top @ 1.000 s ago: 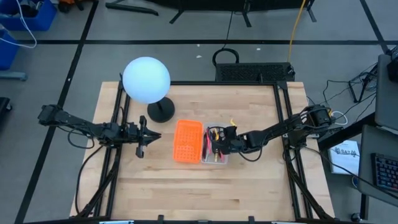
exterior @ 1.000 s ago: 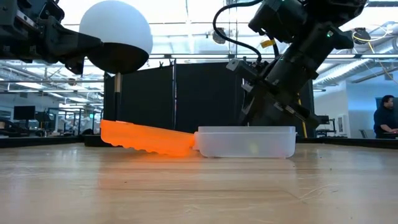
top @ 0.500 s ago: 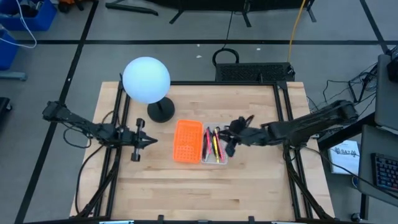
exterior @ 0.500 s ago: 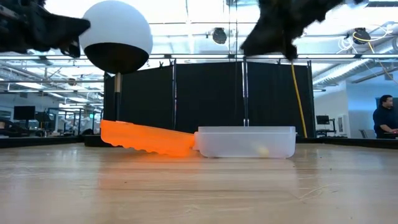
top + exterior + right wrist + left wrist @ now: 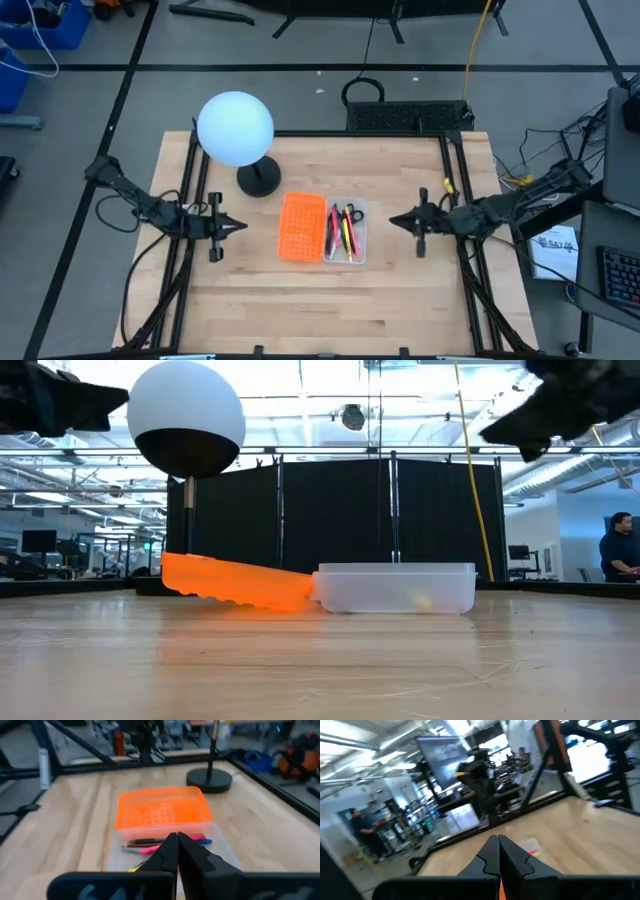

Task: Pick & place school supplies into a supply box
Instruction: Return to Home Position

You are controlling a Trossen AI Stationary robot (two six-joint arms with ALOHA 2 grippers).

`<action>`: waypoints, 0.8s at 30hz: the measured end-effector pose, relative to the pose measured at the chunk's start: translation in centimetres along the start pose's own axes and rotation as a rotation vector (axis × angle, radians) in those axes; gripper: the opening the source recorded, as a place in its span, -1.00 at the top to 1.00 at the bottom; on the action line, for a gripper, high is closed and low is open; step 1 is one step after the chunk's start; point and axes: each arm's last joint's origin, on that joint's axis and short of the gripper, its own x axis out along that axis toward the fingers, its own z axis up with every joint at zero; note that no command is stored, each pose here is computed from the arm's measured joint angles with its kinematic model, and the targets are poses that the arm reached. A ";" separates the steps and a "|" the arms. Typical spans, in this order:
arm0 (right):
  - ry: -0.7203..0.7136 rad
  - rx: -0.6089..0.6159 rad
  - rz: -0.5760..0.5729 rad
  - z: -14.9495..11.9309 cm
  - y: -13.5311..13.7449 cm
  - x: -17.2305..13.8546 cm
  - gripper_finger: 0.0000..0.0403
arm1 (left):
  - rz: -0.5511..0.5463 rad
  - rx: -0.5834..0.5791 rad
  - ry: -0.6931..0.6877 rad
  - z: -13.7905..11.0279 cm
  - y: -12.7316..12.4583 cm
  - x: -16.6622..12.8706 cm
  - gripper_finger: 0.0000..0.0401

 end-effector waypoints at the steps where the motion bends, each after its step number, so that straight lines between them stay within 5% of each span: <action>1: -0.017 -0.006 0.009 -0.4 -0.2 -0.4 1.00 | 0.016 -0.001 0.010 0.0 0.0 0.0 0.99; 4: -0.044 -0.047 0.018 -1.6 -0.9 -1.1 1.00 | 0.065 -0.006 0.035 -0.2 0.4 0.1 0.99; 9: -0.116 -0.114 0.031 -2.3 -1.7 -2.0 1.00 | -0.052 0.098 0.008 -0.7 0.6 0.5 0.99; 13: -0.163 -0.126 0.123 -2.1 -2.1 -2.5 1.00 | -0.027 0.114 0.045 -1.5 1.6 0.9 0.99; 19: -0.189 -0.157 0.196 -2.0 -2.9 -2.5 1.00 | -0.126 0.058 0.063 -3.0 3.6 1.0 1.00; 24: -0.208 -0.189 0.199 -2.9 -3.6 -1.8 1.00 | -0.100 0.011 0.082 -3.9 5.5 0.7 1.00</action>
